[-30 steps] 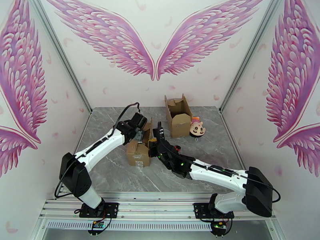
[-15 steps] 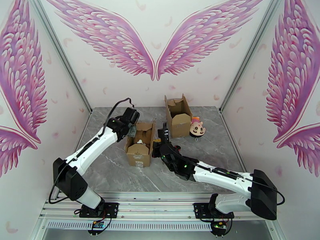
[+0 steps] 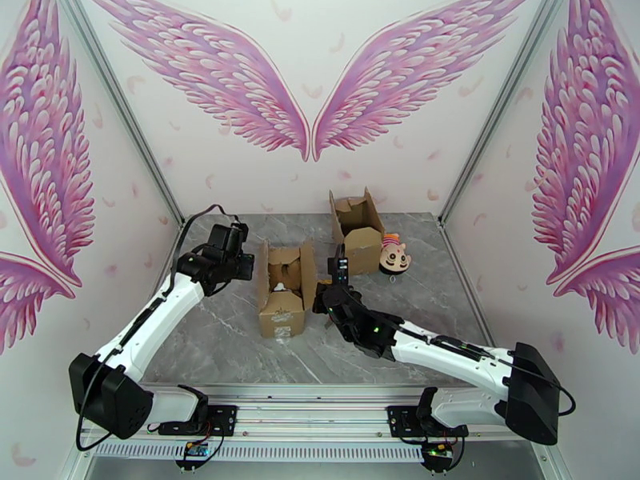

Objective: Unpack the express box

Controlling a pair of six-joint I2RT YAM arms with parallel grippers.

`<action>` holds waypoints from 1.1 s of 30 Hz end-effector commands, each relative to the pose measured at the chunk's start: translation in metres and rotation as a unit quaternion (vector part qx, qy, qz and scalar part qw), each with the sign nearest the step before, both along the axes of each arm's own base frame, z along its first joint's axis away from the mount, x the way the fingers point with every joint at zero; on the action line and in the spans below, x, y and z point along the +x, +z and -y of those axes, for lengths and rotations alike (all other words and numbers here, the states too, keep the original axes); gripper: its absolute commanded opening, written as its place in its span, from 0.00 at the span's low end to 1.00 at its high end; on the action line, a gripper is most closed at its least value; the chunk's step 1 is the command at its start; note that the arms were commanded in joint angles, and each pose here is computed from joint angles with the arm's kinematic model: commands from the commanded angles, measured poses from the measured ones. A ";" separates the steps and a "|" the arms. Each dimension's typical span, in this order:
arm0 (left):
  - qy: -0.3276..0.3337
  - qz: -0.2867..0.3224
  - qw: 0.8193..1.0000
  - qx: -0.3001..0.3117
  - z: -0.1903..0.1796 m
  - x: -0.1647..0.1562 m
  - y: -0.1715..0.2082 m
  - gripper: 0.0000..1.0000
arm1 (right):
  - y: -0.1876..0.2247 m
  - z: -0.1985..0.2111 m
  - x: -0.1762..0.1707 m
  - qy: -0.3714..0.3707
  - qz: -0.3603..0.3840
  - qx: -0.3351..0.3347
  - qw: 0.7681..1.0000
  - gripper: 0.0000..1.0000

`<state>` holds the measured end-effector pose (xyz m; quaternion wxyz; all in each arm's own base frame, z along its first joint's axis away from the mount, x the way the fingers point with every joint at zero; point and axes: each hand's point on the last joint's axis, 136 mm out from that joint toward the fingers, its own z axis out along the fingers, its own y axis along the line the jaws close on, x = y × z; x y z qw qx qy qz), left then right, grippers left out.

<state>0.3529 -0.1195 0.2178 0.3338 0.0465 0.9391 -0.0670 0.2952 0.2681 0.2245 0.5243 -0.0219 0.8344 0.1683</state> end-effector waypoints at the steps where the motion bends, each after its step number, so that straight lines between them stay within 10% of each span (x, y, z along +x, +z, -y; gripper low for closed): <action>1: -0.013 0.028 0.998 -0.048 0.016 0.002 0.023 0.25 | 0.010 0.012 0.001 -0.017 -0.006 -0.024 1.000 0.05; 6: 0.001 0.077 0.997 -0.007 0.027 0.007 0.060 0.62 | 0.013 0.001 0.003 -0.003 -0.010 -0.018 1.000 0.06; 13: 0.010 0.049 0.997 0.058 0.045 0.015 0.032 0.78 | 0.010 -0.008 0.004 0.005 -0.020 -0.006 1.000 0.06; 23: 0.055 0.005 0.988 0.147 0.030 0.020 -0.003 0.76 | 0.010 -0.008 0.004 0.007 -0.018 -0.005 1.000 0.06; 33: 0.058 -0.015 0.995 0.075 0.021 0.007 -0.014 0.43 | 0.001 -0.005 0.002 0.010 -0.021 -0.019 1.000 0.06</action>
